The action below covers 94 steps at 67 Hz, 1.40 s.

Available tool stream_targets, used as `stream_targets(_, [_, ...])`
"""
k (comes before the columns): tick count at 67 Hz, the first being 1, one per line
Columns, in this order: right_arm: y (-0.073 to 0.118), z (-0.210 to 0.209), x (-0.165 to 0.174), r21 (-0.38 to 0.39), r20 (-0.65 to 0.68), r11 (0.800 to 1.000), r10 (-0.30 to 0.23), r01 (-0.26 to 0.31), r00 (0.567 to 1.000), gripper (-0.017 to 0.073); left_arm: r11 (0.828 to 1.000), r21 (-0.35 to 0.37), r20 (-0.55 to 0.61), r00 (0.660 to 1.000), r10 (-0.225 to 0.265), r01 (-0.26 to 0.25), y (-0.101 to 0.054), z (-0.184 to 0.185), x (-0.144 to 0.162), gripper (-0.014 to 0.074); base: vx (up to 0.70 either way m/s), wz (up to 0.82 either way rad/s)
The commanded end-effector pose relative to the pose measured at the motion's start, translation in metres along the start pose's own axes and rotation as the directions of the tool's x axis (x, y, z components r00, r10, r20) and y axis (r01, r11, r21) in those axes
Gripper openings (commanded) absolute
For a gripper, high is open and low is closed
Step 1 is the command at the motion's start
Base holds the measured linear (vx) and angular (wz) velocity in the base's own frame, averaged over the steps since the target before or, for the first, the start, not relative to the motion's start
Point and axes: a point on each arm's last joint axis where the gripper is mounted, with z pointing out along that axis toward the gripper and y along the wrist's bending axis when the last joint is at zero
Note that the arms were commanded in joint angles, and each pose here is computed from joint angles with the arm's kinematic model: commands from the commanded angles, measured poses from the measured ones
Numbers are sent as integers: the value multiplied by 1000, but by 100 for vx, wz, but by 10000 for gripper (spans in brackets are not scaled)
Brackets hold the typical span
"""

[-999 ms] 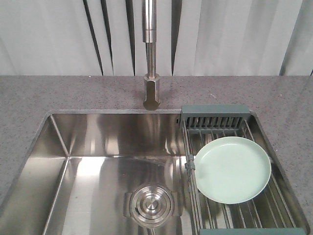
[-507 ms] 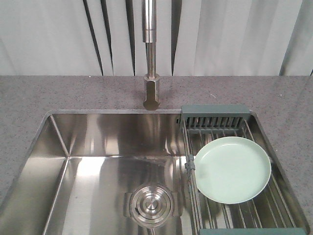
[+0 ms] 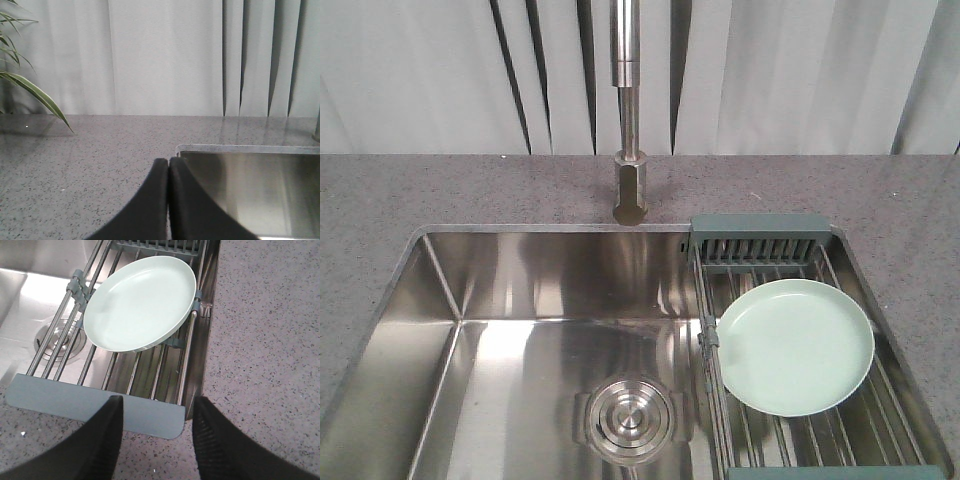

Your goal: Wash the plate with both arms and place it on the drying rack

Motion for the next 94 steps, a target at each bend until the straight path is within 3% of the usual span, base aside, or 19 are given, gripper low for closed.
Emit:
stream_targets(1, [-1, -4, -11, 10, 73, 1000, -4, 4, 997, 319, 1000, 3, 138, 990, -26, 26, 0, -3, -19, -6, 0, 0])
stream_targets(7, [-1, -4, -11, 10, 73, 1000, -4, 4, 997, 319, 999, 8, 174, 983, -53, 52, 0, -4, -22, -6, 0, 0])
stream_targets(81, [-1, -12, -8, 31, 116, 999, -16, 13, 993, 319, 999, 10, 192, 980, -53, 52, 0, -4, -24, -6, 0, 0])
stream_targets(87, [-1, -19, -5, 54, 166, 998, -32, 23, 986, 298, 999, 10, 192, 980, -53, 52, 0, -4, -24, -6, 0, 0])
stream_targets(94, [-1, -28, -1, 86, 227, 996, -54, 35, 972, 206, 999, 10, 192, 980, -53, 52, 0, -4, -24, -6, 0, 0])
